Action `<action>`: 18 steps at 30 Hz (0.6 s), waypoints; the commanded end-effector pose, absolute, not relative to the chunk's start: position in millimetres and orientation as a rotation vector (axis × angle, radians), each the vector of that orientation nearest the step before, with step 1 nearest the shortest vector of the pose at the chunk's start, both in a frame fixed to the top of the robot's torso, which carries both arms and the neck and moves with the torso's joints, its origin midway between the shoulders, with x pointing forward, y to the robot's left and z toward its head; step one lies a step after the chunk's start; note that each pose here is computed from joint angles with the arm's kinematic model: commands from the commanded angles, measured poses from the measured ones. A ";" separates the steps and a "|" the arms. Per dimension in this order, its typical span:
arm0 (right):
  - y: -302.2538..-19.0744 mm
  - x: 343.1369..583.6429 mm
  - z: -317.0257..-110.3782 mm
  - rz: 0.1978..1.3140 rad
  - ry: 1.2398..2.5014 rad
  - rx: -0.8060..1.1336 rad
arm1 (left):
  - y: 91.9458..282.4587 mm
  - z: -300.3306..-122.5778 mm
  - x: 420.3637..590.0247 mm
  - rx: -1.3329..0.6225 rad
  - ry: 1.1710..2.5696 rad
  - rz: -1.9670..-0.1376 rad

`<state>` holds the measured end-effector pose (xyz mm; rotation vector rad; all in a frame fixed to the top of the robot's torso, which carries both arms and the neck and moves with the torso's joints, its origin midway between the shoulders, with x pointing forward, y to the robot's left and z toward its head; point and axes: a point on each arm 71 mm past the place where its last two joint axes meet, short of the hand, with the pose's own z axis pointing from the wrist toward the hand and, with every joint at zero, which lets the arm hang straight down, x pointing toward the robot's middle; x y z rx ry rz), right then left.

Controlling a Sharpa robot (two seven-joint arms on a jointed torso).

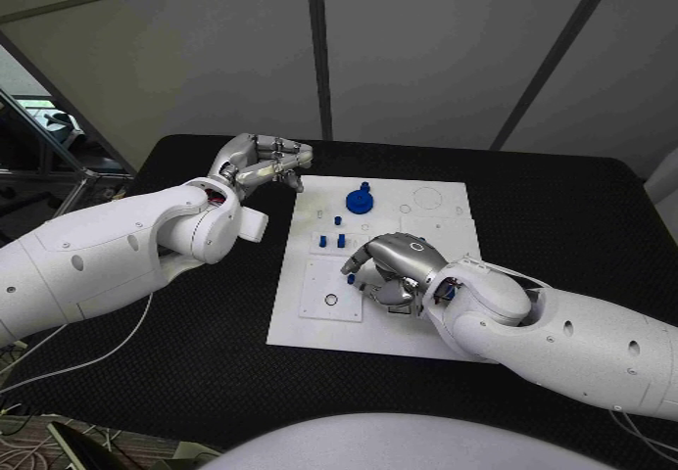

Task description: Assemble the parts on the task board

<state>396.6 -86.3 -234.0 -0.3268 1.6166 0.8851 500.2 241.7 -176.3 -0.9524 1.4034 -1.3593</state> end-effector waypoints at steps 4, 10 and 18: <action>-86.6 395.7 -228.2 0.893 1.557 -0.311 | 240.2 -175.4 500.4 -0.949 1.410 -1.374; -95.9 390.0 -221.1 0.900 1.531 -0.302 | 241.3 -175.4 500.2 -0.949 1.411 -1.373; -134.9 414.6 -195.6 0.761 1.597 -0.301 | 241.6 -174.9 499.4 -0.946 1.412 -1.377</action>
